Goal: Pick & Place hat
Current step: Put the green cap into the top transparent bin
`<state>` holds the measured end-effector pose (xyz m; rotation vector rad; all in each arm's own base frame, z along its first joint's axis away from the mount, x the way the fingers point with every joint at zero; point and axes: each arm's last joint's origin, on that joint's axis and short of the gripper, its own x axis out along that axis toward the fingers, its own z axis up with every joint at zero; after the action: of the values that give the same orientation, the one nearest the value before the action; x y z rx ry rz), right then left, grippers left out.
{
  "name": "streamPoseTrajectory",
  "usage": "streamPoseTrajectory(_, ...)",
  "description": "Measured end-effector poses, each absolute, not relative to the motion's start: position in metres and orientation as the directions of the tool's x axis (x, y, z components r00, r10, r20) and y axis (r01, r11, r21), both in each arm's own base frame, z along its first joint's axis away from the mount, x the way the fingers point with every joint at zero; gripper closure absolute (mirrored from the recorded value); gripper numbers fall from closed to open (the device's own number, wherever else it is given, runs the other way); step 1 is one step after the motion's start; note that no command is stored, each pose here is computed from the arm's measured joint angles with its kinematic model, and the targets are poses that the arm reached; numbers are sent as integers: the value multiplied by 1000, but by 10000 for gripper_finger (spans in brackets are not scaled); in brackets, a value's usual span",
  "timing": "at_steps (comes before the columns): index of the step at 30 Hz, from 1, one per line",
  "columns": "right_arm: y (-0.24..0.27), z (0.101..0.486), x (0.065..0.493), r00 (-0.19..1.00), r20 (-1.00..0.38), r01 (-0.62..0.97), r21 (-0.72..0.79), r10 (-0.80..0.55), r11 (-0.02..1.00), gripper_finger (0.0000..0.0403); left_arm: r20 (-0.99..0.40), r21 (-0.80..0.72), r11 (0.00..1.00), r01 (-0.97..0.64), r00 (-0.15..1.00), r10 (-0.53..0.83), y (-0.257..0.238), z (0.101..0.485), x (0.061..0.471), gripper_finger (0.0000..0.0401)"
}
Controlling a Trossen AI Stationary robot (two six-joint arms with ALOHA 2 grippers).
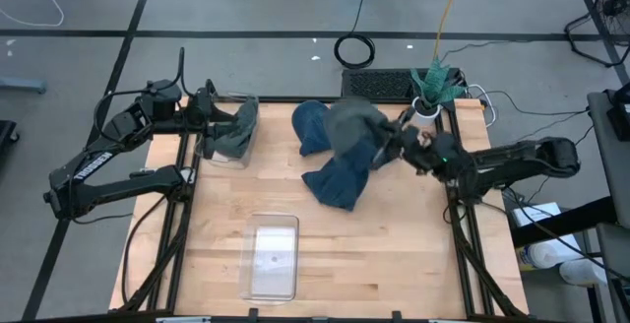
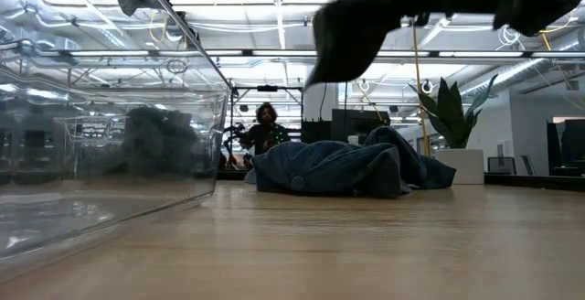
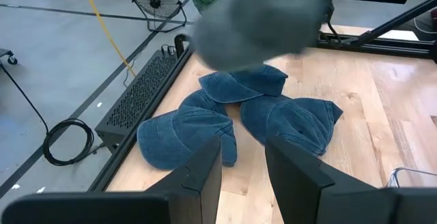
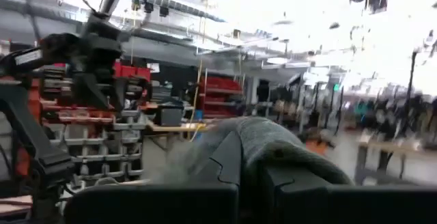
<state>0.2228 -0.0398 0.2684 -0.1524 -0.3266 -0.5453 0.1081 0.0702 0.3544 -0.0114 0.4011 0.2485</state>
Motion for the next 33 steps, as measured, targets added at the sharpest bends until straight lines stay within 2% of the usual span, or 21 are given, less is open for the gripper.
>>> streamPoseTrajectory(7, -81, 237, 237, 818, 249, 516, 81, -519, 853, 403, -388, 38, 970, -242, 891, 237, 70, 354, 108, 281)
streamPoseTrajectory(12, -90, 237, 253, 831, 238, 507, 49, -503, 861, 403, -388, 38, 969, -242, 891, 238, 70, 354, 108, 281)
streamPoseTrajectory(16, -88, 250, 264, 904, 218, 382, -26, -367, 924, 403, -388, 38, 970, -241, 891, 237, 70, 354, 108, 281)
streamPoseTrajectory(20, -81, 265, 263, 969, 204, 149, -40, -138, 988, 403, -388, 38, 970, -241, 891, 236, 70, 354, 108, 281)
streamPoseTrajectory(25, -71, 282, 248, 969, 210, -125, -44, 132, 991, 403, -388, 38, 970, -240, 891, 235, 70, 354, 108, 281)
streamPoseTrajectory(29, -69, 297, 235, 942, 255, -195, -107, 216, 975, 403, -388, 38, 970, -240, 891, 235, 70, 354, 108, 281)
streamPoseTrajectory(33, -67, 300, 233, 939, 262, -185, -165, 224, 969, 403, -390, 79, 968, -238, 886, 250, 70, 354, 108, 281)
